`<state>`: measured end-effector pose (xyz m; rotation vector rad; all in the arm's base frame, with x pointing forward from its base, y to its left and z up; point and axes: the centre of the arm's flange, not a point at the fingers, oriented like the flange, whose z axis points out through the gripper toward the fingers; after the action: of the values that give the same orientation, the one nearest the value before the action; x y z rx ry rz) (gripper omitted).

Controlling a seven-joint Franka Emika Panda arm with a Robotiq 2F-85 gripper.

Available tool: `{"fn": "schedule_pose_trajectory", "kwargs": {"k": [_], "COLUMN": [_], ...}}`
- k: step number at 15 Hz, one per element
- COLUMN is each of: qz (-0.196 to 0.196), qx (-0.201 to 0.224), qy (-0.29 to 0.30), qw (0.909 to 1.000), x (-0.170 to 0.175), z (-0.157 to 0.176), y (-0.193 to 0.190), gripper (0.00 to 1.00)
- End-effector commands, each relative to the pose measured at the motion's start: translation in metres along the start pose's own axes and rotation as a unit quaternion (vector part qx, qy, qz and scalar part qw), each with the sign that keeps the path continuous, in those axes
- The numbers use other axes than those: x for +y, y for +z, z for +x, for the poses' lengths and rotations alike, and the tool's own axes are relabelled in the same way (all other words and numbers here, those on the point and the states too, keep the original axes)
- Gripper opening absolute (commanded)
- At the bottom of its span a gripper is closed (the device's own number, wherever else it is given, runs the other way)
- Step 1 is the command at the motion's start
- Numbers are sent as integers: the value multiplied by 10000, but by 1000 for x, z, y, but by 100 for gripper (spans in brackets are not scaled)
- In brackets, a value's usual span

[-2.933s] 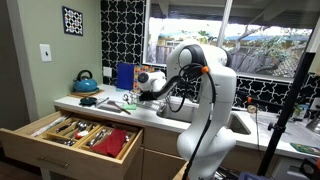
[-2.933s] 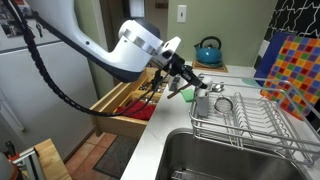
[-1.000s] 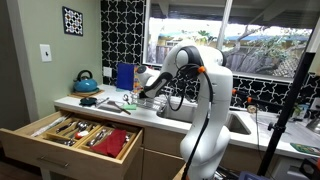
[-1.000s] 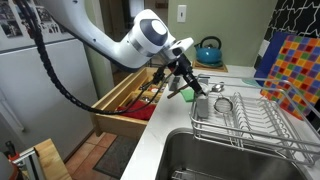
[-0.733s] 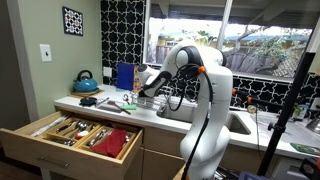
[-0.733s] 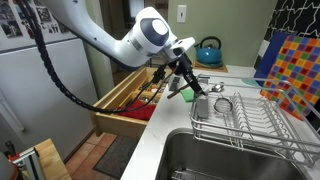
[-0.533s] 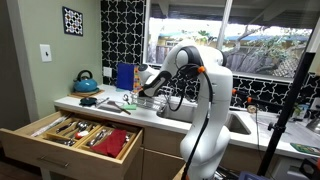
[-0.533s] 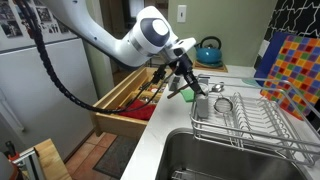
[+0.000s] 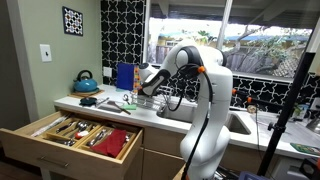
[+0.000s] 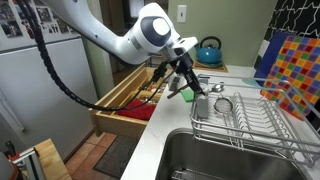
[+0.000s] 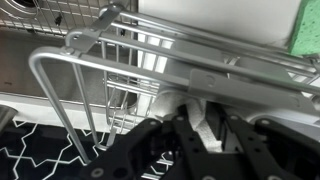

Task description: Pick up the white sponge and put it in the right utensil drying holder in the dishes drying rack

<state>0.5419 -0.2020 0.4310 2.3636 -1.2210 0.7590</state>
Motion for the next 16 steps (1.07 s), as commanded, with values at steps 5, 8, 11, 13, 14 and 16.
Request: {"fn": "schedule_pose_trajectory", "kwargs": {"k": [5, 8, 11, 13, 14, 16], "qz": [157, 226, 234, 224, 234, 283], "qx": [-121, -108, -127, -115, -132, -96], "qy": [223, 262, 297, 321, 335, 396], "qw": [9996, 9993, 9992, 9992, 9991, 9988], "x": [7, 7, 7, 8, 8, 8], "z": [8, 11, 11, 13, 15, 16], "y": [-3, -7, -5, -6, -7, -6], "gripper": [81, 100, 100, 100, 100, 75]}}
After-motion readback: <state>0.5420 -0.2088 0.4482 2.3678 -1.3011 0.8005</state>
